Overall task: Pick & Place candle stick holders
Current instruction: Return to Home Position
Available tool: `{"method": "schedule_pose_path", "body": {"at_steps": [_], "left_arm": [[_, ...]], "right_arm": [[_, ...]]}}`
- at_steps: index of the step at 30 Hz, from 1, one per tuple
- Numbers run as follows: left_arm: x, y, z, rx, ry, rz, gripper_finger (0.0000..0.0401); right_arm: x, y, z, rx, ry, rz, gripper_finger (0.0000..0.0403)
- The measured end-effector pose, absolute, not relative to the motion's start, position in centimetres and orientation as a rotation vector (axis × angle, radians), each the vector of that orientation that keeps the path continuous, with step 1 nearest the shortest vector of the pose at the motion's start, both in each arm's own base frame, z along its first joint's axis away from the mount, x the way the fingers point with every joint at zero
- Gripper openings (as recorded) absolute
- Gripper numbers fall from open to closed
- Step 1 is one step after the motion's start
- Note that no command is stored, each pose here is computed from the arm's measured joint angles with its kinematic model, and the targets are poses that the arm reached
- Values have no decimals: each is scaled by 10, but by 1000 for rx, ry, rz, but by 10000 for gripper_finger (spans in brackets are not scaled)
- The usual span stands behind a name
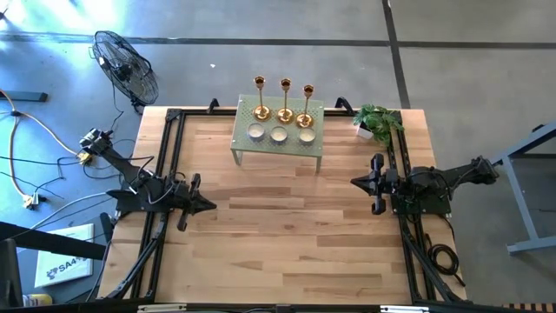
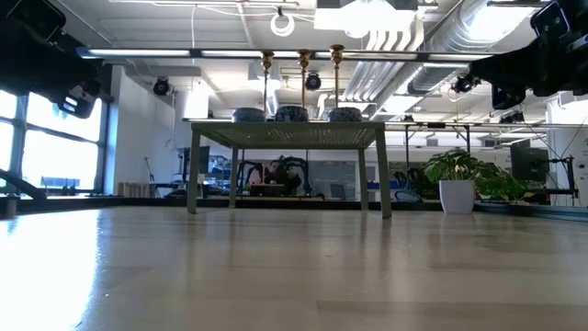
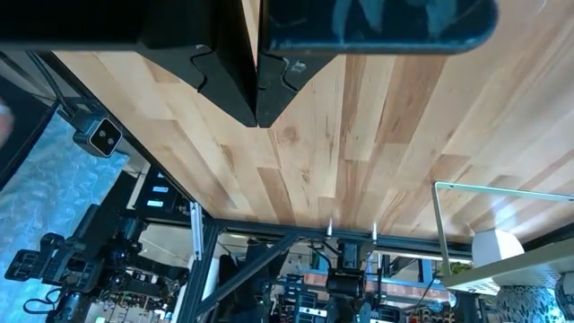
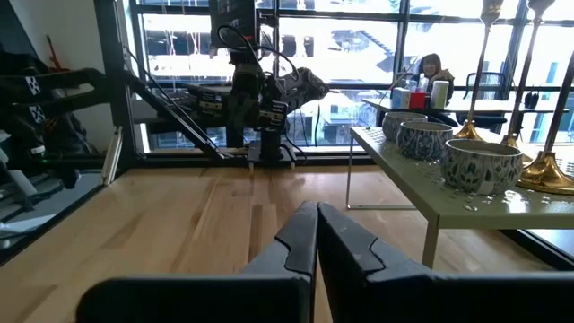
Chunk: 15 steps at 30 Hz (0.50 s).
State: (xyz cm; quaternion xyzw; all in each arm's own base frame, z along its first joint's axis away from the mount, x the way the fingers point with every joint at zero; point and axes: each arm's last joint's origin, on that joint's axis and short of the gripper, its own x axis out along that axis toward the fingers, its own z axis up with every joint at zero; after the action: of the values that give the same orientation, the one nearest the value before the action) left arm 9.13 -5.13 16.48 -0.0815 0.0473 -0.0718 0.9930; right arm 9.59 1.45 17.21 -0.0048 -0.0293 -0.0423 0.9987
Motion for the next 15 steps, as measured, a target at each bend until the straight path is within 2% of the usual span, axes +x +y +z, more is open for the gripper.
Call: {"method": "schedule_pose_path", "body": {"at_steps": [15], "left_arm": [[91,-51,165,-164,94,-144,1]], "right_arm": [[96,14,172,-9,-58,-84,7]]}}
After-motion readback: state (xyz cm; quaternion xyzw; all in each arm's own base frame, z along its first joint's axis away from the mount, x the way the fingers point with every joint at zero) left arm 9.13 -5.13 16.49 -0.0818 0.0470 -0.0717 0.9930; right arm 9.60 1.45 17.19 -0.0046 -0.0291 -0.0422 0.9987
